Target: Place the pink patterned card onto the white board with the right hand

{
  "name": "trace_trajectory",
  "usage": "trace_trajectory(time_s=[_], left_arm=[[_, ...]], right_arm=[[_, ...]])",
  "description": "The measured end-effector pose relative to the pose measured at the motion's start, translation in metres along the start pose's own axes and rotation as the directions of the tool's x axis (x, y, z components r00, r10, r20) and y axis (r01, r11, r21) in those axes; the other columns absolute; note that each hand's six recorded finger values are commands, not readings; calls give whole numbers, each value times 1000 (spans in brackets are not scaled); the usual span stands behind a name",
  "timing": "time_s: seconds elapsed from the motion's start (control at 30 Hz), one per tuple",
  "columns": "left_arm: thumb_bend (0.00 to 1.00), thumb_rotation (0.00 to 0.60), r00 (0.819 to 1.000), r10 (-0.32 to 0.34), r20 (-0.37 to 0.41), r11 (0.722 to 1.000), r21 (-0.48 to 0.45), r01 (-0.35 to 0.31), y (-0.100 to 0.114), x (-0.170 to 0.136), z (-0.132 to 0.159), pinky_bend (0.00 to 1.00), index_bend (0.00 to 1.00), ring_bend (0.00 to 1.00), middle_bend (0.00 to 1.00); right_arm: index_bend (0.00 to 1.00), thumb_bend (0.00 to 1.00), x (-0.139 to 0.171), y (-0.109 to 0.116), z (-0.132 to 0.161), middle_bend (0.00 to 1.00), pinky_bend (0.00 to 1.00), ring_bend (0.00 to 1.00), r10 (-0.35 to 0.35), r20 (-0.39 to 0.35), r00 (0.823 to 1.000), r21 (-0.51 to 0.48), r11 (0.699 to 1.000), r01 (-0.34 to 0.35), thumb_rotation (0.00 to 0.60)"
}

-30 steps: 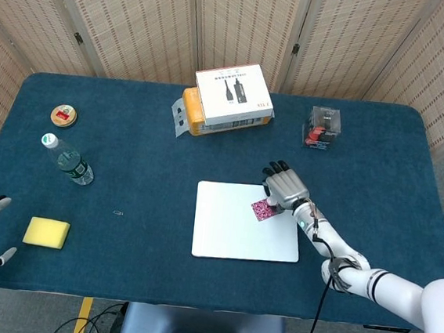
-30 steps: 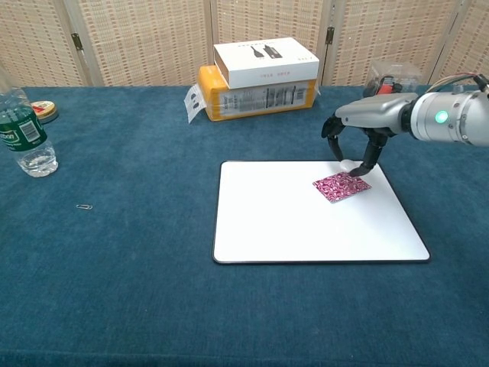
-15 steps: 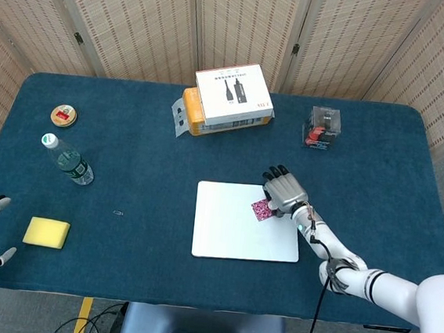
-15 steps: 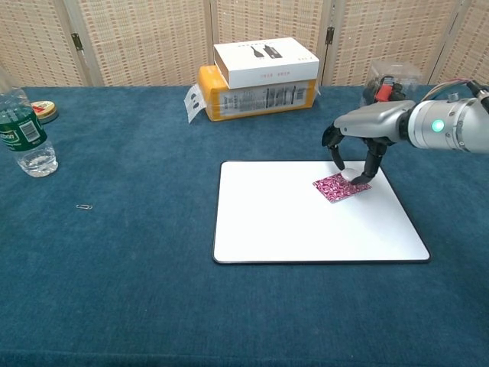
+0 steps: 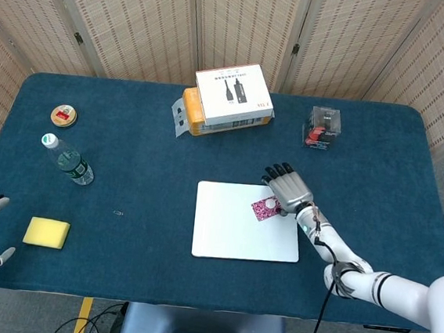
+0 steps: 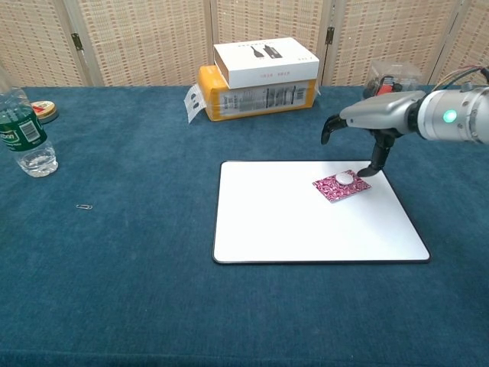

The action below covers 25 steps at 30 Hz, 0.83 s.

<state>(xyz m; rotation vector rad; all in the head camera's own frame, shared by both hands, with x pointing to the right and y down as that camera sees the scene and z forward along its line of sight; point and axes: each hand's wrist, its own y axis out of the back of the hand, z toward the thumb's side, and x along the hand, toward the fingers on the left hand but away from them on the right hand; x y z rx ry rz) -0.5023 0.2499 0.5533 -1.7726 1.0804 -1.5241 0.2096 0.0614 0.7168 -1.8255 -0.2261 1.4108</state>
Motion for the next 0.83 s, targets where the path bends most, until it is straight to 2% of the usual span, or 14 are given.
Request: trace_trajectory(time_s=[0.13, 0.23, 0.43, 0.67, 0.83], left_arm=[[294, 600, 1000, 1, 3, 1000, 16, -1, -2, 0, 3, 222, 0, 117, 90], [294, 600, 1000, 1, 7, 1000, 30, -1, -3, -1, 5, 223, 0, 117, 90], [294, 600, 1000, 13, 16, 998, 55, -14, -4, -3, 12, 223, 0, 117, 90], [293, 600, 999, 16, 42, 995, 96, -20, -9, -4, 24, 223, 0, 117, 90], [293, 600, 997, 4, 73, 992, 124, -13, -16, -5, 34, 222, 0, 117, 90]], right_arm=[[173, 160, 22, 6, -16, 66, 0, 0, -63, 38, 997, -54, 996, 65, 600], [150, 155, 45, 4, -33, 63, 0, 0, -126, 82, 989, -105, 985, 134, 600], [94, 149, 108, -27, -70, 57, 0, 0, -220, 180, 959, -233, 937, 259, 600], [29, 140, 182, -69, -101, 27, 0, 0, -314, 297, 902, -190, 906, 378, 600], [3, 139, 201, -80, -104, 13, 0, 0, -316, 300, 900, -163, 912, 375, 600]])
